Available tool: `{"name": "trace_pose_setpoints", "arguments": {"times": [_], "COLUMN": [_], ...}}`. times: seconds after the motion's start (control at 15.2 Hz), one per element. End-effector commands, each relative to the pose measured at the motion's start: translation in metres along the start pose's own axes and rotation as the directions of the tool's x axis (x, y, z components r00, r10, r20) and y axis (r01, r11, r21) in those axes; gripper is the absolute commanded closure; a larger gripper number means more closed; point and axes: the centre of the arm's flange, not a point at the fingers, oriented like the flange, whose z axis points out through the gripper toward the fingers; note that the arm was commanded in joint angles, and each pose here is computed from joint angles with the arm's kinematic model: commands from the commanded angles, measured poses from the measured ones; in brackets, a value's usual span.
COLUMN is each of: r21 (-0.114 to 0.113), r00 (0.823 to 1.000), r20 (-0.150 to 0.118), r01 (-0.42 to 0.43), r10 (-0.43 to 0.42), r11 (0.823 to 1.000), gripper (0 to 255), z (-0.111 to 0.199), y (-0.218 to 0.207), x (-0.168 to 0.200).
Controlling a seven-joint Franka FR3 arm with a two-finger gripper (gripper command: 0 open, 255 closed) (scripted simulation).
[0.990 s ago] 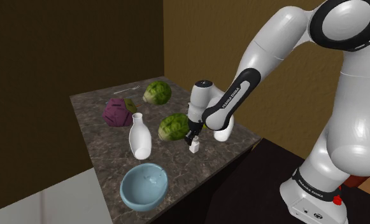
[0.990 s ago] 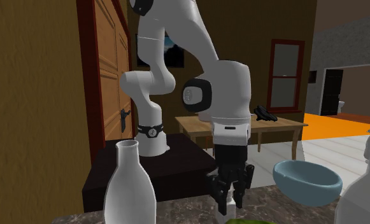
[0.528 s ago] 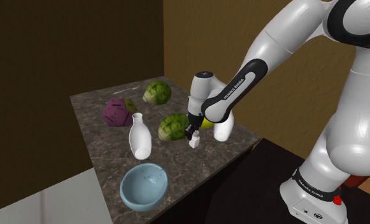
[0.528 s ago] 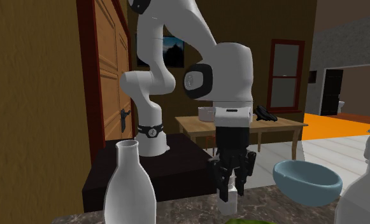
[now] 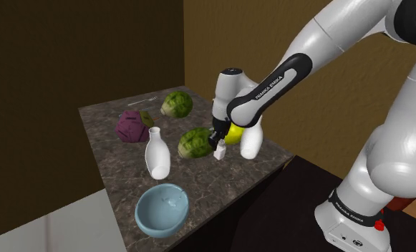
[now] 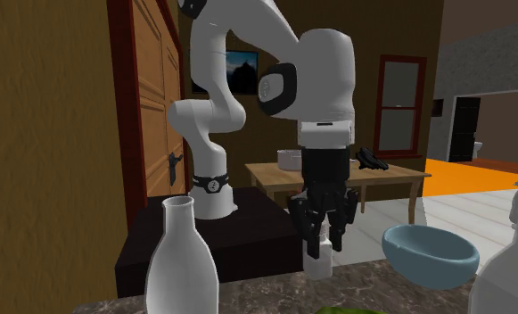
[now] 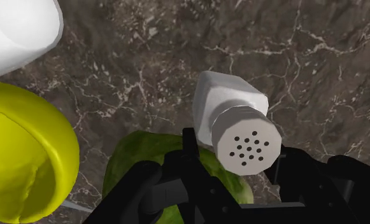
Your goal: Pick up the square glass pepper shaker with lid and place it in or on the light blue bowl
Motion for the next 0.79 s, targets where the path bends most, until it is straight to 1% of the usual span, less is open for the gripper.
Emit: {"name": "trace_pose_setpoints", "arguments": {"times": [0.0, 0.73], "r21": [0.0, 0.0], "r00": [1.0, 1.0], "r20": [0.001, 0.001], "r01": [0.0, 0.0], "r10": [0.0, 0.0], "r11": [1.0, 1.0], "gripper": [255, 255], "z": [-0.011, -0.067], "y": [-0.001, 0.001], "x": [0.001, 0.006]}}
